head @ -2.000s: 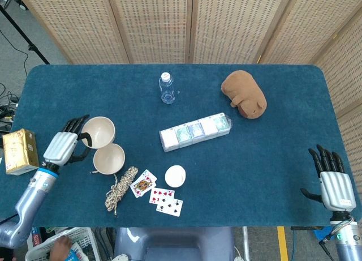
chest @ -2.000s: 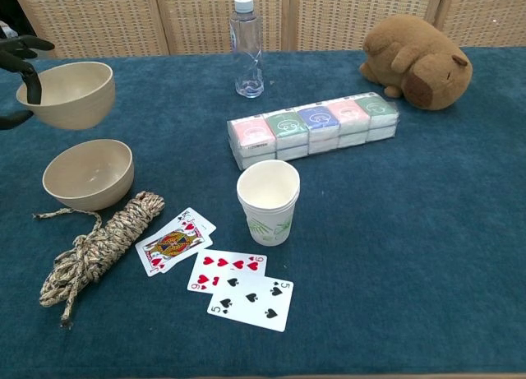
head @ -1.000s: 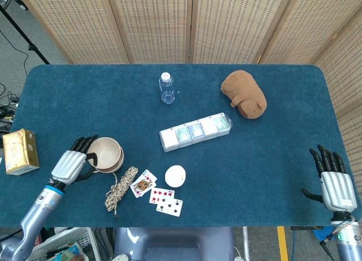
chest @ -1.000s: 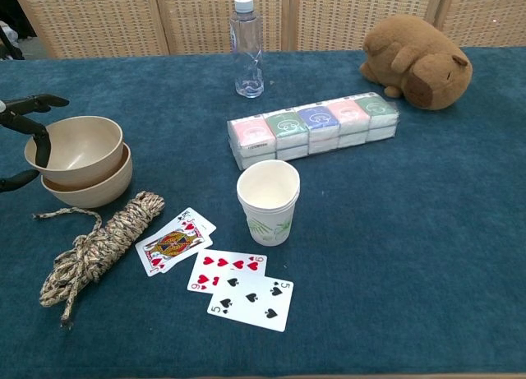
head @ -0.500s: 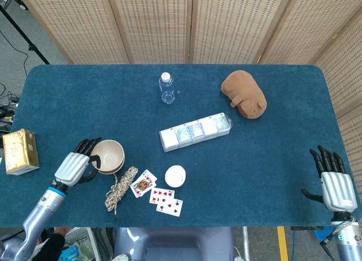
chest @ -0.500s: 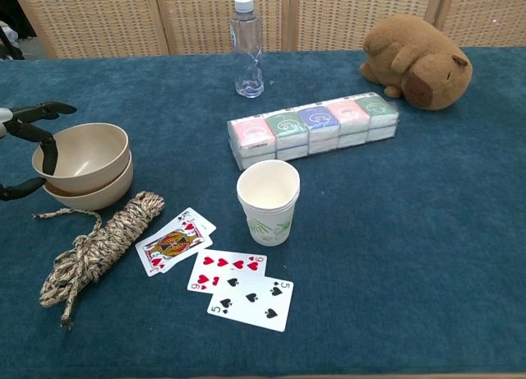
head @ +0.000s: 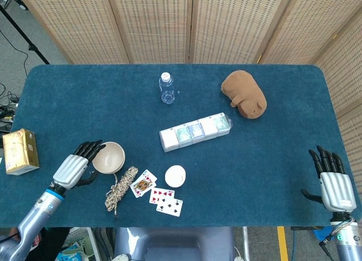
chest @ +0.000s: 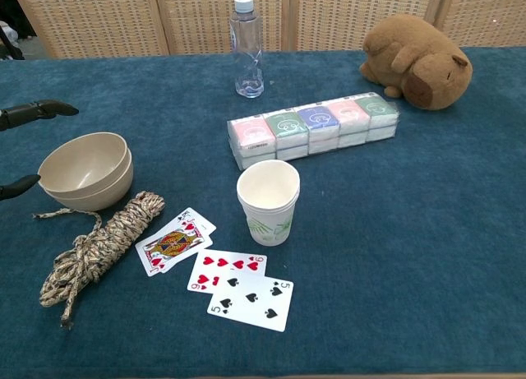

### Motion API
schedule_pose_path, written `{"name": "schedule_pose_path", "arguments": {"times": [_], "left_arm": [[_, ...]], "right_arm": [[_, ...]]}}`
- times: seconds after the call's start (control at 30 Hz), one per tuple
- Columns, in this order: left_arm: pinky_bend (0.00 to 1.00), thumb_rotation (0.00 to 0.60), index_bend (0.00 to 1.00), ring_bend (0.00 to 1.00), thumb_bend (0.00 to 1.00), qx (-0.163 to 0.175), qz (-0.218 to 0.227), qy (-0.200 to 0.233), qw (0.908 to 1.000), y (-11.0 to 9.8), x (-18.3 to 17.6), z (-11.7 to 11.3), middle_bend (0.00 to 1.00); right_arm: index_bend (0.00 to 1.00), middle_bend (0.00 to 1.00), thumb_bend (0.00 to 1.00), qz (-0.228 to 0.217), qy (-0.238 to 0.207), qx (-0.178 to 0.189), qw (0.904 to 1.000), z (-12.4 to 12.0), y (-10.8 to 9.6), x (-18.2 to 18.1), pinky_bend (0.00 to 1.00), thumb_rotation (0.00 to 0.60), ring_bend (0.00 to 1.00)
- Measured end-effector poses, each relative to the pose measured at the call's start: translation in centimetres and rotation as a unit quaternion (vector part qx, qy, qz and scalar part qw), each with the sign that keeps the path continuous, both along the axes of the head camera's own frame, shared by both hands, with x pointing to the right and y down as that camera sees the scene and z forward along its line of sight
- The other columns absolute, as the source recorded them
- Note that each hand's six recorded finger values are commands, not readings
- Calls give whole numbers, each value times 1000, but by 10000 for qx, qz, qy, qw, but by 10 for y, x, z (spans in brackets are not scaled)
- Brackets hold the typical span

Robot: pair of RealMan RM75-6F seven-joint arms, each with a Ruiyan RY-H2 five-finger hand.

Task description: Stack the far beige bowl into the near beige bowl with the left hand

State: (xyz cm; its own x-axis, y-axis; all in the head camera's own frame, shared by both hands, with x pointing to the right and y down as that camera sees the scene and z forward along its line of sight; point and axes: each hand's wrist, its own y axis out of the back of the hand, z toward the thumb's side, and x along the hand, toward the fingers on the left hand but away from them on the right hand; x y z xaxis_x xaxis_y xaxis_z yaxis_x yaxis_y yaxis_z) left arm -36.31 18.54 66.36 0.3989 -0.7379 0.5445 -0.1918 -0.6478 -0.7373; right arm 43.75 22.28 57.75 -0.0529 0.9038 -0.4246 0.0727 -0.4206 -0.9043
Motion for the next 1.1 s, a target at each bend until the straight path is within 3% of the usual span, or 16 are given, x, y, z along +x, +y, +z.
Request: {"name": "schedule_pose_path", "arguments": {"times": [0.33,0.63,0.83,1.0,1.1], "left_arm": [[0,600,0,0,452,-232,409,9,9989,12,6,-12,0],[0,600,0,0,395,10,671,-162,9976,9,23,-23,0],[0,600,0,0,357,578,21,-501,9971,4,0,-47,0],[0,600,0,0,304,719,-724,-825,9914,13,-38,-67,0],[0,600,0,0,249,759,-936,-1012,9875,20,-55,-76,0]], "right_arm": [[0,0,0,-53,-8,-38,10000,1,1,-3,0,600,0],[0,0,0,-12,-7,-41,10000,1,1,-1,0,600,0],[0,0,0,-60,-40,-35,10000,0,1,-4,0,600,0],[0,0,0,-96,-103,11,9999,-3,1,-7,0,600,0],[0,0,0,-109,-139,25,9998,-5,1,-8,0,600,0]]}}
